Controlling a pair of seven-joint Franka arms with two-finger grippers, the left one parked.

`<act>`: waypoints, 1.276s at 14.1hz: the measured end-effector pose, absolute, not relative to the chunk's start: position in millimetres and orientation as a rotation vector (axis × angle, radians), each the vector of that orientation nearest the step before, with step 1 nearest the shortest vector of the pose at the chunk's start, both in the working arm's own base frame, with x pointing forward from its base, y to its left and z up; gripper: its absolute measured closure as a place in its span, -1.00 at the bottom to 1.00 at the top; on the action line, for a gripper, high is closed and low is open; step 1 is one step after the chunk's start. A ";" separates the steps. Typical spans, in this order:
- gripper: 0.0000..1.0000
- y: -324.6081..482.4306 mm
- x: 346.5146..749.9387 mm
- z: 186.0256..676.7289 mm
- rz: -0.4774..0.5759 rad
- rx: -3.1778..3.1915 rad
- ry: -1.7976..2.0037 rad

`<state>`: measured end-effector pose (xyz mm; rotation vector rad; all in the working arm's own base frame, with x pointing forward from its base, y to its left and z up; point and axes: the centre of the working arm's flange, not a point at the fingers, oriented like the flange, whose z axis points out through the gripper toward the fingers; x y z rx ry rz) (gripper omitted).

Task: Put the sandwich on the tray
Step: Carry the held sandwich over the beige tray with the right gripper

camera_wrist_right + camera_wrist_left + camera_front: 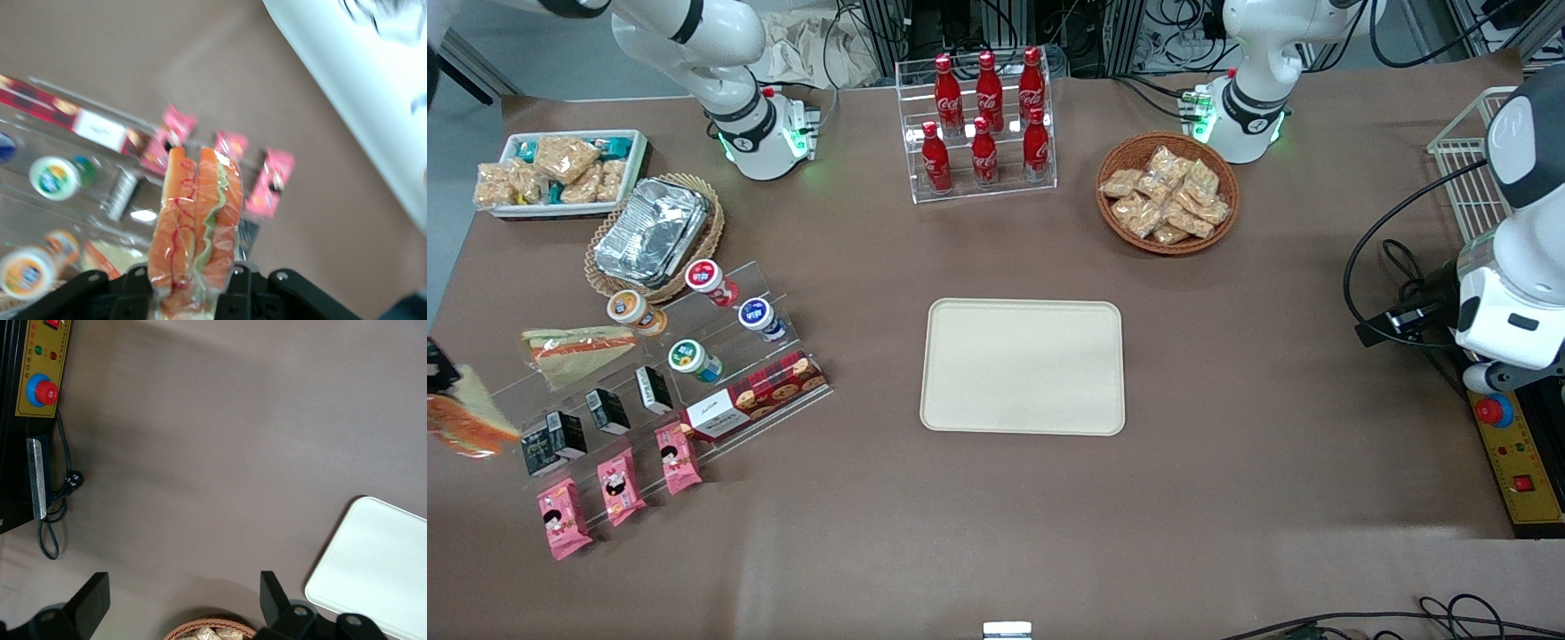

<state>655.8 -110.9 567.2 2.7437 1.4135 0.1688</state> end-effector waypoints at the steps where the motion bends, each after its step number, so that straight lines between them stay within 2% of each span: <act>1: 0.45 -68.1 658.9 573.4 0.181 2.699 1.499; 6: 0.45 116.2 654.3 562.3 0.169 2.503 1.861; 10: 0.45 224.0 640.7 527.5 0.152 2.444 2.015; 15: 0.45 346.3 609.2 493.6 0.209 2.324 2.129; 18: 0.45 414.8 585.7 454.8 0.226 2.290 2.136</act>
